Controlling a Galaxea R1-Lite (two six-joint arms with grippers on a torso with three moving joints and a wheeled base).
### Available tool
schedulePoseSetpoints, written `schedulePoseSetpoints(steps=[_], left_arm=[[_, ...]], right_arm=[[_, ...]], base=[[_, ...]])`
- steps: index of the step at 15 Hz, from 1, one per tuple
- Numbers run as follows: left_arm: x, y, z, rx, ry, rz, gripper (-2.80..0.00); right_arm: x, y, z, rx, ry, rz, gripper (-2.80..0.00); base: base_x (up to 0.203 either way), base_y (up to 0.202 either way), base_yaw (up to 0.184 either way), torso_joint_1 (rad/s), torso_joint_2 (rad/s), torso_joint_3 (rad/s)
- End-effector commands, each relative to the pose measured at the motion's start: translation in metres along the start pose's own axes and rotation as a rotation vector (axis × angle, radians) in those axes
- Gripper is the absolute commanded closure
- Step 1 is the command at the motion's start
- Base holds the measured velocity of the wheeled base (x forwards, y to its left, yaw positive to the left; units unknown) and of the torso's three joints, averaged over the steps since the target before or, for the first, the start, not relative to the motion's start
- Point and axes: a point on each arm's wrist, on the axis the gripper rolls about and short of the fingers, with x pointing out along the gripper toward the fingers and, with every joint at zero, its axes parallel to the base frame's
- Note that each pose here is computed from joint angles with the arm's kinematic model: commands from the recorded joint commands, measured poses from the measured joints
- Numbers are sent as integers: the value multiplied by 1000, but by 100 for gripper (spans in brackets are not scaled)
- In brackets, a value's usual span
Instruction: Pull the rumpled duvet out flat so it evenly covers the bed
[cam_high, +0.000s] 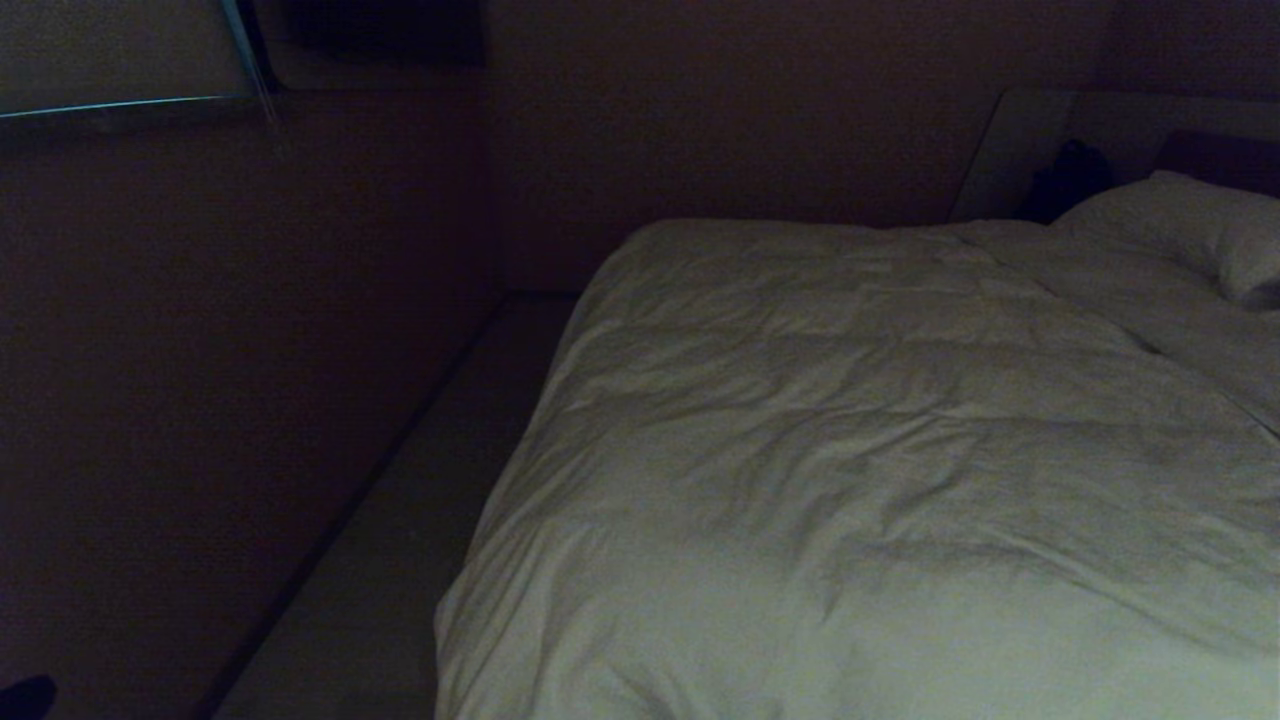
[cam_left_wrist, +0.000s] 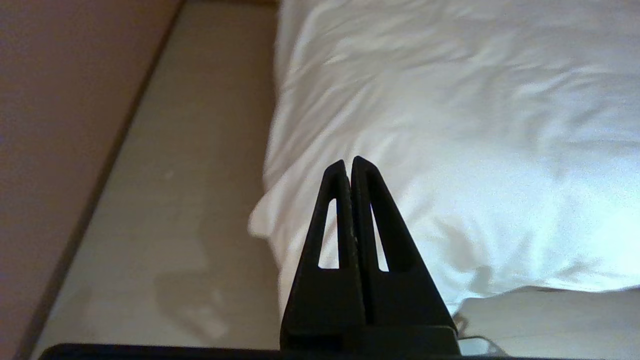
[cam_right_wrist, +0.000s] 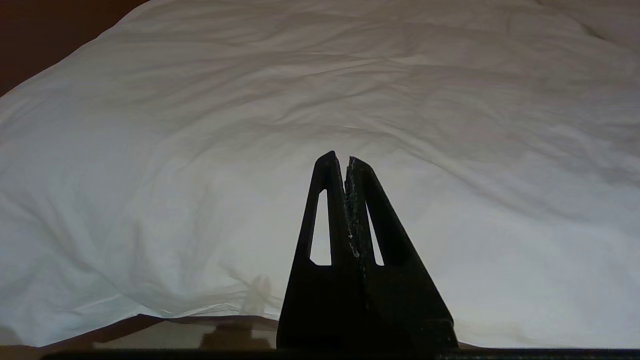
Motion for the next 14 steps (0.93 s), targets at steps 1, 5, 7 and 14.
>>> schedulePoseSetpoints(steps=[1,5,7,14], left_arm=[[-12,-2,-6,11,-59,-48,0],[-16,-2,-21,44,-69,-81,0],[-15,-2,-24,49,-65,-82,0],[-22,-5,-41,119,-140,-197,0]], right_arm=[[0,0,0,0,0,1,0],[0,0,0,0,0,1,0],[0,0,0,0,0,1,0],[0,0,0,0,1,1,0]], base=[[0,0,0,0,0,0],[0,0,0,0,0,0],[0,0,0,0,0,0],[0,0,0,0,0,0]])
